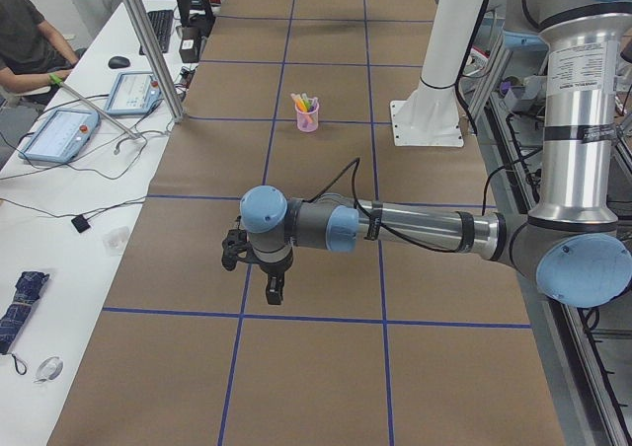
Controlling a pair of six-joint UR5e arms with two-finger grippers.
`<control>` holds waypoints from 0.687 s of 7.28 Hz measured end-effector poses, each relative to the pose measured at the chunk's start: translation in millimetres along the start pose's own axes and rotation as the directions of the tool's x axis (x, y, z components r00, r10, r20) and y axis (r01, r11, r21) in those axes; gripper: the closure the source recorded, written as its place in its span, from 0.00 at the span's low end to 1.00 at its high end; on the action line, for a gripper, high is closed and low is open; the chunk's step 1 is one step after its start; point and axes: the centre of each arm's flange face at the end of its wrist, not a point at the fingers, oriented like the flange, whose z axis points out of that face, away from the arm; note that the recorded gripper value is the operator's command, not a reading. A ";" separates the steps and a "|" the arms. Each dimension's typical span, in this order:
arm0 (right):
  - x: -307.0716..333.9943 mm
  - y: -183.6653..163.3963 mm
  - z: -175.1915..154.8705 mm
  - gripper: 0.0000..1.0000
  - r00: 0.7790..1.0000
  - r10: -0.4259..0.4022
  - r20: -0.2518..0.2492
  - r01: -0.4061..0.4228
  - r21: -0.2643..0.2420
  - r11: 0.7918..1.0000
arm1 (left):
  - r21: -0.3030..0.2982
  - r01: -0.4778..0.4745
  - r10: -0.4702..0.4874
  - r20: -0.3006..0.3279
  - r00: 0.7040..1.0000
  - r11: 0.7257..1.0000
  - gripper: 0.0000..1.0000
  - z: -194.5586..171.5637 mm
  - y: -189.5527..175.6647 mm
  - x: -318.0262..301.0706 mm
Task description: Collect pens into pen holder
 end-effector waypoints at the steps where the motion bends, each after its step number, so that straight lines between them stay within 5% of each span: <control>1: -0.2 0.5 -0.3 0.00 1.000 -0.001 0.000 0.001 0.001 1.000 | 0.001 -0.001 0.001 0.000 1.000 1.000 0.00 -0.7 0.0 0.8; 5: -0.5 0.8 -0.7 0.00 1.000 -0.003 0.000 0.003 0.001 1.000 | 0.003 -0.004 0.004 0.000 1.000 1.000 0.00 -1.1 0.0 1.9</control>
